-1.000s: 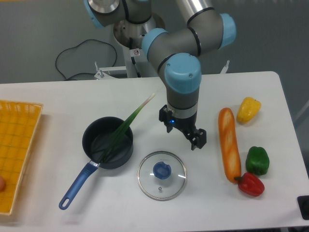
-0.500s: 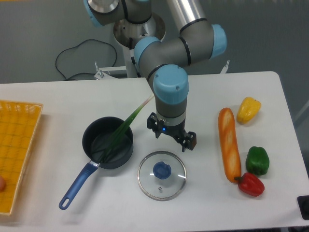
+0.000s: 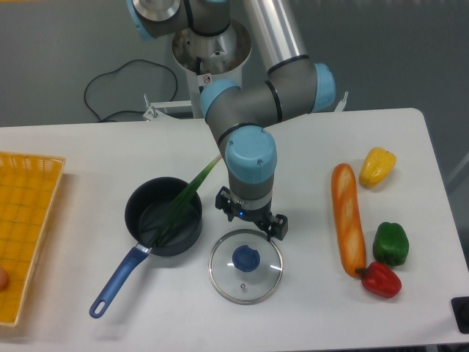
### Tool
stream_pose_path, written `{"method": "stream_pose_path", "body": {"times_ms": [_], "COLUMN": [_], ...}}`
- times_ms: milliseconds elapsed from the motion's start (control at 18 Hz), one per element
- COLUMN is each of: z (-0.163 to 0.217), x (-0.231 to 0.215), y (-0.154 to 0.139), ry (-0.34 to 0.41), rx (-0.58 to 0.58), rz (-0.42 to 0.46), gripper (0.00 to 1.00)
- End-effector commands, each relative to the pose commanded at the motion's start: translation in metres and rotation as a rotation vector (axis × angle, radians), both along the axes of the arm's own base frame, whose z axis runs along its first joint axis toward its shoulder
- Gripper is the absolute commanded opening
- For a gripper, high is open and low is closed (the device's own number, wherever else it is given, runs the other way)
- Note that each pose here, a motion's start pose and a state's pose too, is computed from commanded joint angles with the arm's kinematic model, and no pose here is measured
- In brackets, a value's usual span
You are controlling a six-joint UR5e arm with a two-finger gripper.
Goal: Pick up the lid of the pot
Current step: 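Lower the gripper down around the blue knob of the lid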
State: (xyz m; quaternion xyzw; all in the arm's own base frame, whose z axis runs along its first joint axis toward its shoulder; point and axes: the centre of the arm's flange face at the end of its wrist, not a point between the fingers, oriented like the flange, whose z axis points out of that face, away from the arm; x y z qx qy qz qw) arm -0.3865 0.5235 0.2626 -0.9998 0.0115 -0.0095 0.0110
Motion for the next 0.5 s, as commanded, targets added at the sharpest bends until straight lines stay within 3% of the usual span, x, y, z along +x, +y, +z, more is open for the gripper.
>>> {"method": "stream_pose_path", "body": {"times_ms": [500], "z": [-0.015], "x": [-0.009], "y": [0.006], "ry": [0.017], "rx": [0.022], "rz": [0.005], "gripper": [1.00]}}
